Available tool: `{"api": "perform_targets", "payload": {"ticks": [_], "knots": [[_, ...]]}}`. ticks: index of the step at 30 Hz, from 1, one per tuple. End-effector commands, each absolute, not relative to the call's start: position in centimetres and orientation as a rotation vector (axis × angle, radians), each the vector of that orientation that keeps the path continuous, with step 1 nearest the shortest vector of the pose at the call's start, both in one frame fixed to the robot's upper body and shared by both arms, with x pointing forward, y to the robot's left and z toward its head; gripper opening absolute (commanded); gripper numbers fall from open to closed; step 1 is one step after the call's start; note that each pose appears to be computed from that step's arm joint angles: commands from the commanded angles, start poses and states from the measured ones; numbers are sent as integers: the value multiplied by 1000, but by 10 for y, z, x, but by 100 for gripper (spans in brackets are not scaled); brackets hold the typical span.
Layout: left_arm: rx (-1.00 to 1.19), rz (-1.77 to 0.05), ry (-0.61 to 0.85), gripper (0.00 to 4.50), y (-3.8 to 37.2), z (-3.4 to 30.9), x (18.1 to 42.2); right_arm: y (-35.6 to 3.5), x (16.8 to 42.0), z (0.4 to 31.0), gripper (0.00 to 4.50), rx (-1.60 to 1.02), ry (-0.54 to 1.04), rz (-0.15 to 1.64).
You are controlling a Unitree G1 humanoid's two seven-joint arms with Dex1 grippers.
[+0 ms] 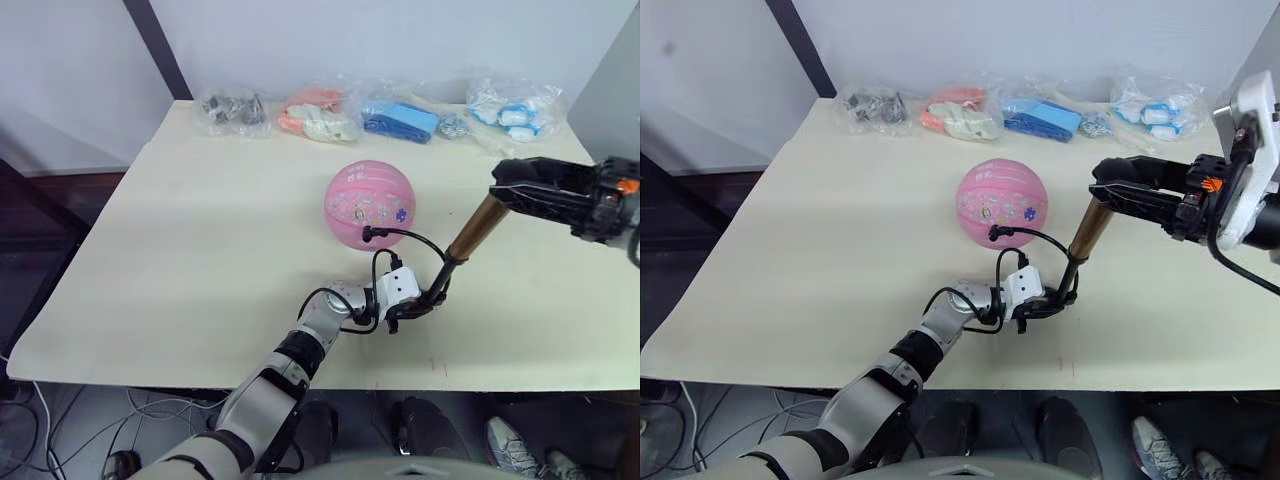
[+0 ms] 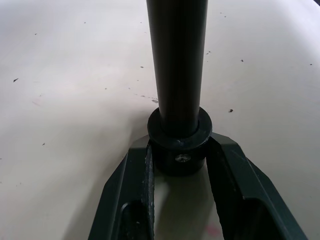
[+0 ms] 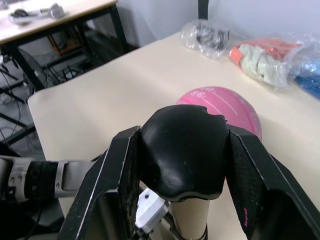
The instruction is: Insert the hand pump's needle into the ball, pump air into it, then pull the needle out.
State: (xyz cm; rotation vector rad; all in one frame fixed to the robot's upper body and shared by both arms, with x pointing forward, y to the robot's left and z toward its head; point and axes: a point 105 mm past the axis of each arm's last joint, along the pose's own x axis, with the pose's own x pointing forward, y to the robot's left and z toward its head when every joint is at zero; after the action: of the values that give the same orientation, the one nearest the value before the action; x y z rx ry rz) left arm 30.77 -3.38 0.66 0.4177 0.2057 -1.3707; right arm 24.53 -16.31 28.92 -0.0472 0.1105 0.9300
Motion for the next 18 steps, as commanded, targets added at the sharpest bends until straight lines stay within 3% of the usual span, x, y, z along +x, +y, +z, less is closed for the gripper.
{"api": "perform_targets", "payload": {"ticks": [1, 8, 18], "knots": [[446, -1392, 418, 102, -12, -39, 288, -170, 246, 298, 185, -81, 37, 874], [449, -1391, 414, 102, -13, -37, 290, -170, 264, 206, 185, -12, 270, 829], [451, -1384, 410, 102, -13, -36, 292, -146, 277, 112, 185, 63, 431, 862]]}}
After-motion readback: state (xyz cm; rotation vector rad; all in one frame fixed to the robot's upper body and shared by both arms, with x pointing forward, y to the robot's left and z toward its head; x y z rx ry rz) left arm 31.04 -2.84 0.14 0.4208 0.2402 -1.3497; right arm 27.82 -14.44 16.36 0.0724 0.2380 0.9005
